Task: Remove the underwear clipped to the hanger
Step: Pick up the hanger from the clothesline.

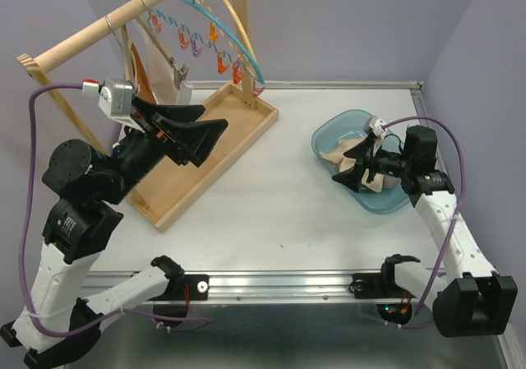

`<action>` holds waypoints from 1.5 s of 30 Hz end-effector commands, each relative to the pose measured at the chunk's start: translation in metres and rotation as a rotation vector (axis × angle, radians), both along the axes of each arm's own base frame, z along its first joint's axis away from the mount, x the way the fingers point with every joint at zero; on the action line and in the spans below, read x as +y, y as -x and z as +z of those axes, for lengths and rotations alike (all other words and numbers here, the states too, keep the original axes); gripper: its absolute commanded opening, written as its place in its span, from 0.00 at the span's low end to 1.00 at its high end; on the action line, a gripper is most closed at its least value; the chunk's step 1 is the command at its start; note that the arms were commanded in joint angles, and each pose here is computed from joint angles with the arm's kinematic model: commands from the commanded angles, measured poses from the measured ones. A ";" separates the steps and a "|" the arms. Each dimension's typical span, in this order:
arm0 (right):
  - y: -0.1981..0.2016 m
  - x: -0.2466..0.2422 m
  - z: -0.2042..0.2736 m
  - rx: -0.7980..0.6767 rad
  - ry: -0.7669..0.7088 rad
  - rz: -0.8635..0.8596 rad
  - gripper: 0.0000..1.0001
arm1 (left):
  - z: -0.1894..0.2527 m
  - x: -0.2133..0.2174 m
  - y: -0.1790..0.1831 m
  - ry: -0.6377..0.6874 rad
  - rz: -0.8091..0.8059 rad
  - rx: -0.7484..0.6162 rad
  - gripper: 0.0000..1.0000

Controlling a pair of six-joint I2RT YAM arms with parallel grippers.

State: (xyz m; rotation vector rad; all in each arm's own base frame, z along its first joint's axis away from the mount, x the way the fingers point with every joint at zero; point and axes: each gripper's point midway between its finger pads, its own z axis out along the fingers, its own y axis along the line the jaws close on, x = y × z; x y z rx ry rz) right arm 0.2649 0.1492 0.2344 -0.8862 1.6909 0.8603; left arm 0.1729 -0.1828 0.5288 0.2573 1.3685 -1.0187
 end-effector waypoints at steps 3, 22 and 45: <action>0.006 0.002 0.002 -0.002 -0.015 0.022 1.00 | 0.045 0.012 0.003 -0.025 0.048 -0.072 0.87; 0.014 0.005 0.011 -0.033 -0.025 0.037 1.00 | 0.085 0.119 -0.056 -0.116 0.736 -0.028 0.99; 0.017 0.004 0.015 -0.052 -0.022 0.029 1.00 | 0.036 0.132 -0.079 -0.070 0.890 0.132 0.99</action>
